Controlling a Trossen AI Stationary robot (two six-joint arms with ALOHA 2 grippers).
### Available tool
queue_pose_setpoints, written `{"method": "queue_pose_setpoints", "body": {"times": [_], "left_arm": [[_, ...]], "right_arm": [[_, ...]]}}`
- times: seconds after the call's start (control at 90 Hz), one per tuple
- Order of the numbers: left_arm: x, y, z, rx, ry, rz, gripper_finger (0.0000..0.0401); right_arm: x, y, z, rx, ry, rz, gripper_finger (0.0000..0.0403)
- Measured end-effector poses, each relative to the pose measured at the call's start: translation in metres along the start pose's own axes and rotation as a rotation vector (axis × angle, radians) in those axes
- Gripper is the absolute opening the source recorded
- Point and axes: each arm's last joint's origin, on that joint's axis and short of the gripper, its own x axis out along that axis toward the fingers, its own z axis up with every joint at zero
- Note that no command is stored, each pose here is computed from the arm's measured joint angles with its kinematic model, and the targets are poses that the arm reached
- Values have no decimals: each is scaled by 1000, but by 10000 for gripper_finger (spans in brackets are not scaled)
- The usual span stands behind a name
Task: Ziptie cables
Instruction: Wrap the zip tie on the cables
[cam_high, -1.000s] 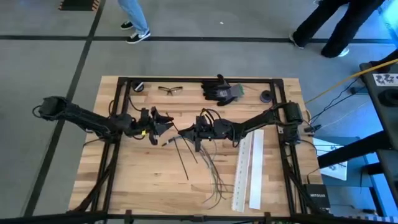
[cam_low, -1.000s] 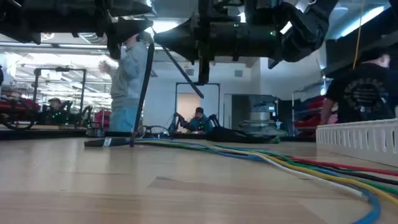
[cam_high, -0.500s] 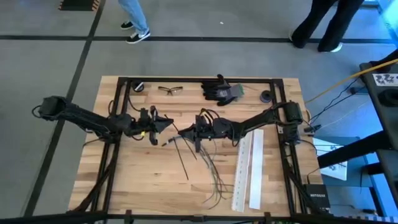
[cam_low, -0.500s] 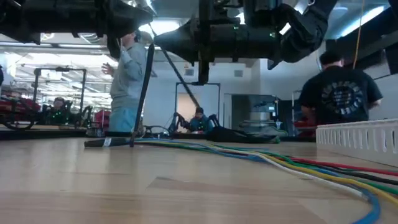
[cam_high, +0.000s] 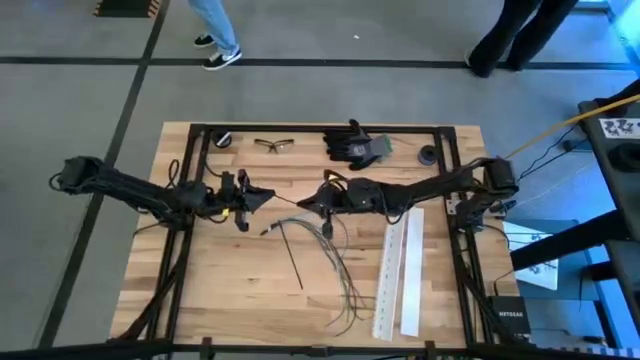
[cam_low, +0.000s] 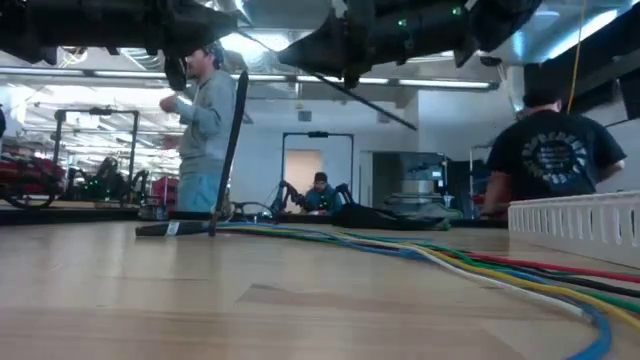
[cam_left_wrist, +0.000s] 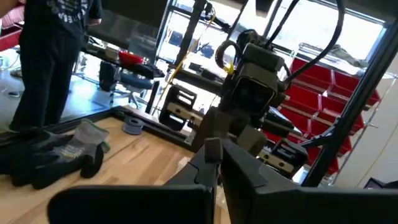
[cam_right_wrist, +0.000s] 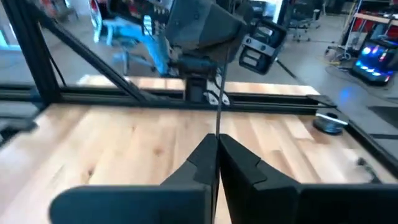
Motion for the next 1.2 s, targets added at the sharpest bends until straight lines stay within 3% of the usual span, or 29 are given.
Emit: {"method": "queue_pose_setpoints", "body": {"times": [0.2,0.378,0.556,0.689,0.9,0.967,1.067,1.2], "left_arm": [[0,-1,4,13,-42,3,0],[0,-1,8,27,-81,7,0],[1,2,8,30,-85,24,0],[1,2,8,31,-85,23,0],[1,2,8,26,-82,21,0],[1,1,8,9,-77,3,0],[1,0,8,-23,-66,-29,0],[1,0,6,-67,-43,-48,0]], "right_arm": [[4,2,-6,55,17,37,88],[21,12,-6,56,36,183,147],[25,13,10,-84,188,204,158],[16,9,49,-213,287,176,159],[-3,2,73,-453,586,101,159],[-5,1,67,-524,632,110,159],[-4,3,35,-594,689,152,159],[0,10,-10,-698,590,156,159]]}}
